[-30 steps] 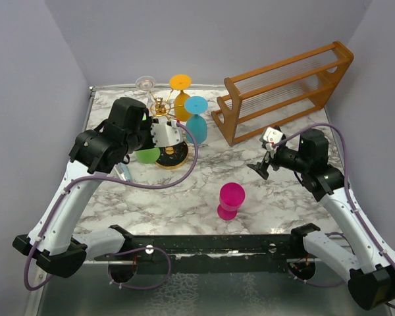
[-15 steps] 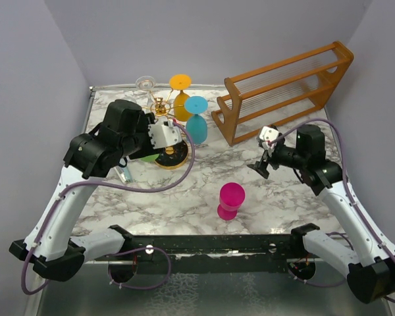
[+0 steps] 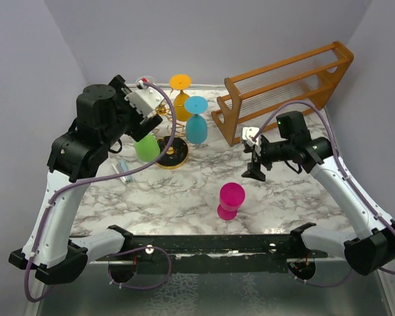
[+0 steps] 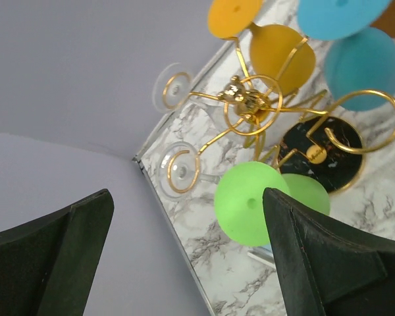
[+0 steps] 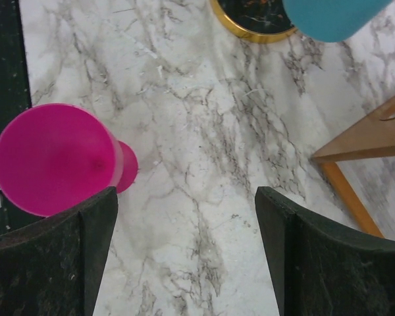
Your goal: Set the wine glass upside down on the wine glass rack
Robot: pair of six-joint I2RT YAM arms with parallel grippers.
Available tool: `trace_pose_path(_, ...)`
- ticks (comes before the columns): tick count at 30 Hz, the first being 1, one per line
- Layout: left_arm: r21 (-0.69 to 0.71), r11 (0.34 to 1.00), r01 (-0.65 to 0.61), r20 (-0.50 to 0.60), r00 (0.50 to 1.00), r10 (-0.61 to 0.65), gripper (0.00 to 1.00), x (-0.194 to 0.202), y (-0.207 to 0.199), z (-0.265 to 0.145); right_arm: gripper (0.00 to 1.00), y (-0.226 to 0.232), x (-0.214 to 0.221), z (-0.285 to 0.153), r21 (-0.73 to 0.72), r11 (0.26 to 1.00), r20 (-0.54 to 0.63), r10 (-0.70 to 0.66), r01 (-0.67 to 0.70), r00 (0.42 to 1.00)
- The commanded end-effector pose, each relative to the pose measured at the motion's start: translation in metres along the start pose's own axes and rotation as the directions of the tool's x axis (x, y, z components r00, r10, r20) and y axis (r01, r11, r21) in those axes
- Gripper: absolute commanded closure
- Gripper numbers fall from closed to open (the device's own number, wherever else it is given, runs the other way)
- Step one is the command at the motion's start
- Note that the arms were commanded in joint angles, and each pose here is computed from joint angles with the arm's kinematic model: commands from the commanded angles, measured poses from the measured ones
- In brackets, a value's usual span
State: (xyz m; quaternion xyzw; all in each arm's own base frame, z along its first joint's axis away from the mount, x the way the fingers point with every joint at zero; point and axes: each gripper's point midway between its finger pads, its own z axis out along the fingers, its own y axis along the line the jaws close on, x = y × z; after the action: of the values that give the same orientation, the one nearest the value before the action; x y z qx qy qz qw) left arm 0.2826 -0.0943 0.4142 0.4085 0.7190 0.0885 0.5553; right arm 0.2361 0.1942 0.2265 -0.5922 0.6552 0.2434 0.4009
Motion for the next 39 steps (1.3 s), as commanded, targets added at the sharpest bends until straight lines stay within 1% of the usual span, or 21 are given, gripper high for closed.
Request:
trace_pose_path(1, -0.184, 0.975, 0.125, 0.03, 0.992, -0.122, 0.01, -0.008, 0.041, -0.004, 0.16, 0.026, -0.002, 0.003, -0.104, 0.994, -0.044, 0.011, -0.016, 0.999)
trace_pose_path(5, -0.245, 0.962, 0.121, 0.006, 0.992, -0.124, 0.01, -0.001, 0.052, -0.002, 0.16, 0.044, -0.007, 0.011, -0.166, 0.986, -0.066, 0.013, -0.024, 0.998)
trace_pose_path(9, -0.289, 0.95, 0.119, -0.004, 0.992, -0.125, 0.01, 0.002, 0.06, -0.002, 0.17, 0.059, -0.006, 0.027, -0.197, 0.98, -0.129, -0.005, -0.021, 0.992)
trace_pose_path(12, -0.293, 0.949, 0.115, -0.004, 0.993, -0.122, 0.01, 0.004, 0.059, -0.003, 0.2, 0.063, -0.003, 0.037, -0.204, 0.979, -0.176, -0.015, -0.022, 0.984)
trace_pose_path(15, -0.285, 0.952, 0.113, -0.004, 0.993, -0.119, 0.01, 0.006, 0.056, -0.003, 0.25, 0.065, 0.003, 0.046, -0.208, 0.978, -0.219, -0.03, -0.017, 0.975)
trace_pose_path(17, -0.281, 0.953, 0.116, -0.001, 0.993, -0.121, 0.01, 0.006, 0.055, -0.004, 0.3, 0.065, 0.007, 0.05, -0.208, 0.978, -0.247, -0.038, -0.015, 0.968)
trace_pose_path(20, -0.278, 0.953, 0.121, 0.004, 0.992, -0.124, 0.01, 0.006, 0.054, -0.004, 0.42, 0.065, 0.011, 0.055, -0.217, 0.976, -0.274, -0.046, -0.015, 0.961)
trace_pose_path(25, -0.276, 0.953, 0.123, 0.004, 0.992, -0.126, 0.01, 0.006, 0.053, -0.001, 0.59, 0.07, 0.01, 0.059, -0.243, 0.97, -0.279, -0.054, -0.016, 0.959)
trace_pose_path(35, -0.284, 0.948, 0.145, 0.005, 0.989, -0.15, 0.01, 0.004, 0.055, 0.013, 0.79, 0.073, 0.018, 0.066, -0.262, 0.965, -0.304, -0.078, -0.005, 0.95)
trace_pose_path(38, -0.287, 0.946, 0.152, 0.009, 0.988, -0.156, 0.01, 0.001, 0.058, 0.016, 0.89, 0.07, 0.019, 0.067, -0.263, 0.965, -0.305, -0.1, 0.018, 0.947)
trace_pose_path(39, -0.285, 0.946, 0.156, 0.009, 0.987, -0.16, 0.01, 0.0, 0.058, 0.018, 0.95, 0.069, 0.017, 0.067, -0.263, 0.964, -0.301, -0.109, 0.027, 0.947)
